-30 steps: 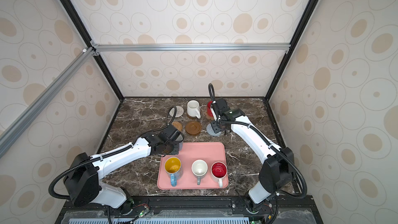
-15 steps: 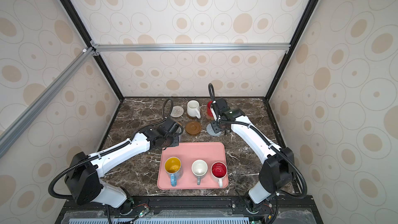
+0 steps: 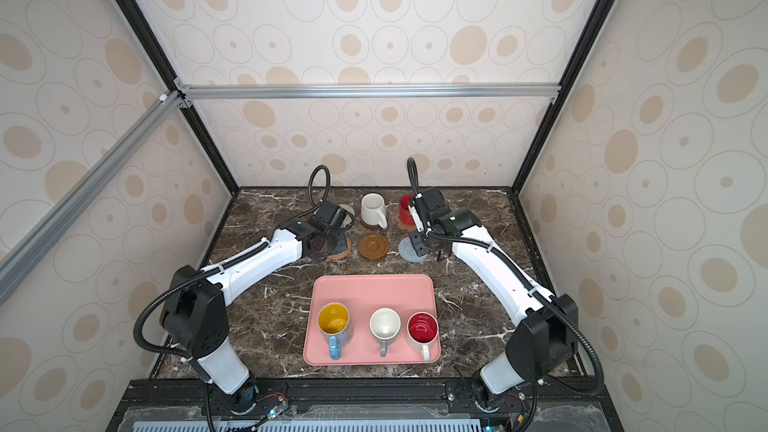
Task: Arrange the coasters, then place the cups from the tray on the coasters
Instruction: 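Lift the blue floral mug and carry it toward the woven white coaster, then lower the blue floral mug onto the woven white coaster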
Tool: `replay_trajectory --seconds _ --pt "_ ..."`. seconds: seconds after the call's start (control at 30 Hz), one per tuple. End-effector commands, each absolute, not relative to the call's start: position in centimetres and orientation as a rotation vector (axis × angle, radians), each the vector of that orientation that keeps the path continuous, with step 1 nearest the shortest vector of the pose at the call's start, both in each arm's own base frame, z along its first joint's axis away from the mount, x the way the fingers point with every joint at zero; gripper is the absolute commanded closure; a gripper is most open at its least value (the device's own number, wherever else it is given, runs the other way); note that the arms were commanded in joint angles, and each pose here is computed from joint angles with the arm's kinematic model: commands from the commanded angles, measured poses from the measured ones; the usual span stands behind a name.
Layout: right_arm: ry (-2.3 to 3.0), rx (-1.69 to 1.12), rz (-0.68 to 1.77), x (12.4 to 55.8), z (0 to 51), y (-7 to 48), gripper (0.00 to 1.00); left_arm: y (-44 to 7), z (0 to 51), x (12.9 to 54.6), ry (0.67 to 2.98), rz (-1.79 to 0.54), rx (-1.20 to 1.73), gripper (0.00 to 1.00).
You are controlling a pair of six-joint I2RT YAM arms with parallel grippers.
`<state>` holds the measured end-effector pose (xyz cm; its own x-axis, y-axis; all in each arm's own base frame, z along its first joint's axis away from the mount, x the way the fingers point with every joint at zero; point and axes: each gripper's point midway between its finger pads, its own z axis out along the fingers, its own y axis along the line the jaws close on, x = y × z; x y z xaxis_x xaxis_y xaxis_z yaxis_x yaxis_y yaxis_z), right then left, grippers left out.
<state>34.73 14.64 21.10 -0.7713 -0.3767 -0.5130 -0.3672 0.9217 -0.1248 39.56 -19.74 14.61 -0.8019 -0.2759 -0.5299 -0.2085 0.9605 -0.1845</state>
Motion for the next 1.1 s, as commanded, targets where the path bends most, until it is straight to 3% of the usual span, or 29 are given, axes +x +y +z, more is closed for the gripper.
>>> replay_trajectory --seconds 0.0,0.57,1.07 --pt "2.560 -0.518 -0.003 33.4 21.0 14.0 0.48 -19.6 17.9 43.6 2.390 -0.182 -0.433 1.00" --pt "2.565 -0.489 0.032 30.8 21.6 13.0 0.49 -19.4 16.4 54.5 2.339 -0.121 -0.578 1.00" --pt "2.562 -0.499 0.031 30.9 21.6 13.1 0.48 -18.7 14.3 55.6 2.366 -0.051 -0.614 1.00"
